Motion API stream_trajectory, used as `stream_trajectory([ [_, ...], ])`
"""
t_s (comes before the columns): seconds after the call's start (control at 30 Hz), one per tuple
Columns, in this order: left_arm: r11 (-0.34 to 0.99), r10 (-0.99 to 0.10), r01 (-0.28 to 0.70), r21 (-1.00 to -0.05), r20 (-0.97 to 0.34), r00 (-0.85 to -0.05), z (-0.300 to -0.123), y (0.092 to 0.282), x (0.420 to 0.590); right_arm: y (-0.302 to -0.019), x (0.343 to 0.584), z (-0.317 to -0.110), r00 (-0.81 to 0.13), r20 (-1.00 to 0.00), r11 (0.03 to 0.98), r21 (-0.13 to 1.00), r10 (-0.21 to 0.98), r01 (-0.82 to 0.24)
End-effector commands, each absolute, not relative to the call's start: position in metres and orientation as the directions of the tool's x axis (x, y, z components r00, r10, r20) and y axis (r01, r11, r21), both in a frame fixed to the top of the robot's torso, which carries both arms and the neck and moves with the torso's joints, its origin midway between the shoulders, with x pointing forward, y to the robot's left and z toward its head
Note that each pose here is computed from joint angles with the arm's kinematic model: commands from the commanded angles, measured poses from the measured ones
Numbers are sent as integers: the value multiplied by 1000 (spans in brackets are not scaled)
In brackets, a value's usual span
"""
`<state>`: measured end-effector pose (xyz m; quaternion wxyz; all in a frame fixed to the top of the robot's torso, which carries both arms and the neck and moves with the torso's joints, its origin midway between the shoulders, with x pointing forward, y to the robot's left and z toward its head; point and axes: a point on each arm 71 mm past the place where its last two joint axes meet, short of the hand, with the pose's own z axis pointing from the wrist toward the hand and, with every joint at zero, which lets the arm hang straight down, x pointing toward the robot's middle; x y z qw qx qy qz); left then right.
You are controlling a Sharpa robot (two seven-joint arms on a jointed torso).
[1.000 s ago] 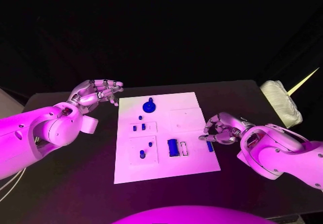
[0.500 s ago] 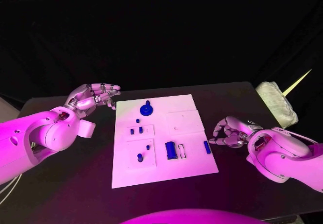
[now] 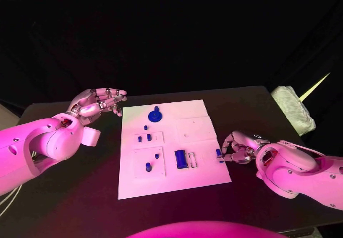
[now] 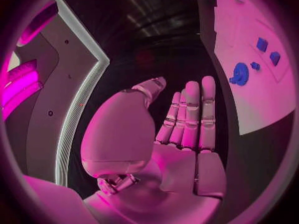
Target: Assemble the parts on the task board
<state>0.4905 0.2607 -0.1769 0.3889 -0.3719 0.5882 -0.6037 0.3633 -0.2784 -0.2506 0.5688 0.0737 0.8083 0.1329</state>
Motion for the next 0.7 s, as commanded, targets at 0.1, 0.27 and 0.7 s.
stream_trajectory([
  [0.1, -17, -904, 34, -999, 1, -428, -176, 259, 490, -274, 362, -256, -373, -894, 958, 282, 247, -42],
  [0.27, -18, -903, 34, -999, 2, -429, -176, 259, 490, -270, 363, -262, -386, -891, 960, 278, 238, -48],
  [0.7, -15, -902, 35, -999, -2, -432, -176, 260, 489, -269, 369, -270, -367, -910, 971, 231, 192, -65],
])
